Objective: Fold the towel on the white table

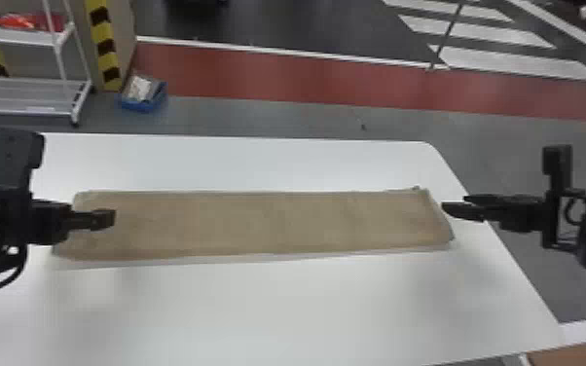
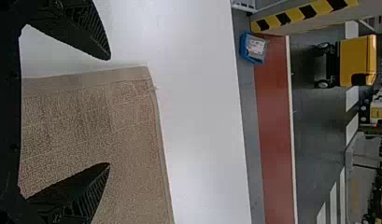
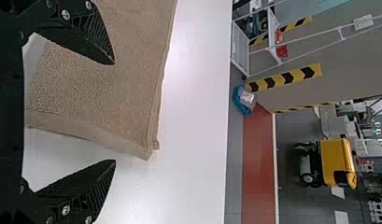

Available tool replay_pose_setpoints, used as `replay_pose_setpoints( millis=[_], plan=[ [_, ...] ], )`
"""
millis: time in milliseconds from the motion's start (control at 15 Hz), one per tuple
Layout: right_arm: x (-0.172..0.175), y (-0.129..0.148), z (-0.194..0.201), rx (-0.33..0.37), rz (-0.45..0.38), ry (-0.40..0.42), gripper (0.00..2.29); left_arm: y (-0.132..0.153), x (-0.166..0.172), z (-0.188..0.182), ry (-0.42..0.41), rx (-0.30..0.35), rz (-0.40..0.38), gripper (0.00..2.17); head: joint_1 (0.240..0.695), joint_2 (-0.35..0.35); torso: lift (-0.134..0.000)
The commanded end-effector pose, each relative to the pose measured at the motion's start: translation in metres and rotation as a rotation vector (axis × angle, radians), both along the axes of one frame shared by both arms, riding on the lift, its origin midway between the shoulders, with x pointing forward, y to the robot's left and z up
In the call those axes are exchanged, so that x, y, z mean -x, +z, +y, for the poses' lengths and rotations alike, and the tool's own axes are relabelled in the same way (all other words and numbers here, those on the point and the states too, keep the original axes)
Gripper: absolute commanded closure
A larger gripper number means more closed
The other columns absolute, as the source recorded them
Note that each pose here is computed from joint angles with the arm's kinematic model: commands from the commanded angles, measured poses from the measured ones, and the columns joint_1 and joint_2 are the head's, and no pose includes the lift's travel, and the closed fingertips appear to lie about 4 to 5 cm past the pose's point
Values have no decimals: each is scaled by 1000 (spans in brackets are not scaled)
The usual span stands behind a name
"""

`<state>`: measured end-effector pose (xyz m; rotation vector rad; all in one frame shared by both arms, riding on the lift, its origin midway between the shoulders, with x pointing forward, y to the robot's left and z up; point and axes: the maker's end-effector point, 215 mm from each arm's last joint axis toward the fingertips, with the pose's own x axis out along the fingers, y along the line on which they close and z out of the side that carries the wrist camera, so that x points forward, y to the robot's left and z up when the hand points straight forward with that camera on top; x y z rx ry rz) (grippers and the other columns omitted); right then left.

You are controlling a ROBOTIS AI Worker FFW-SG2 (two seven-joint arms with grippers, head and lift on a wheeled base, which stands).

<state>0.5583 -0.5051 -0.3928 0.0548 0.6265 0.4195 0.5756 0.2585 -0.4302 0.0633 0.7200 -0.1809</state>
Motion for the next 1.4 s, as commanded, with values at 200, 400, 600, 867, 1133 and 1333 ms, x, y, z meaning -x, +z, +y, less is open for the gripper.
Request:
replay_pose_setpoints(
  millis=[200, 400, 600, 867, 1133, 1333],
  plan=[
    [4, -22, 5, 63, 51, 17, 171, -7, 1, 7, 6, -22, 32, 83, 695, -236, -120],
    [-2, -27, 13, 64, 53, 20, 171, -16, 4, 11, 8, -18, 61, 90, 695, -227, -120],
    [-8, -28, 13, 65, 46, 23, 181, -26, 7, 15, 8, -2, 84, 87, 695, -214, -120],
    [-17, -23, 12, 76, 38, 23, 188, -25, 2, 12, 2, 8, 87, 83, 695, -209, -120],
    [-20, -22, 12, 85, 24, 31, 194, -24, -1, 11, 2, 11, 83, 83, 695, -209, -120],
    [-25, -16, 10, 88, 17, 28, 198, -22, -5, 11, 1, 13, 74, 83, 695, -210, -120]
  ],
)
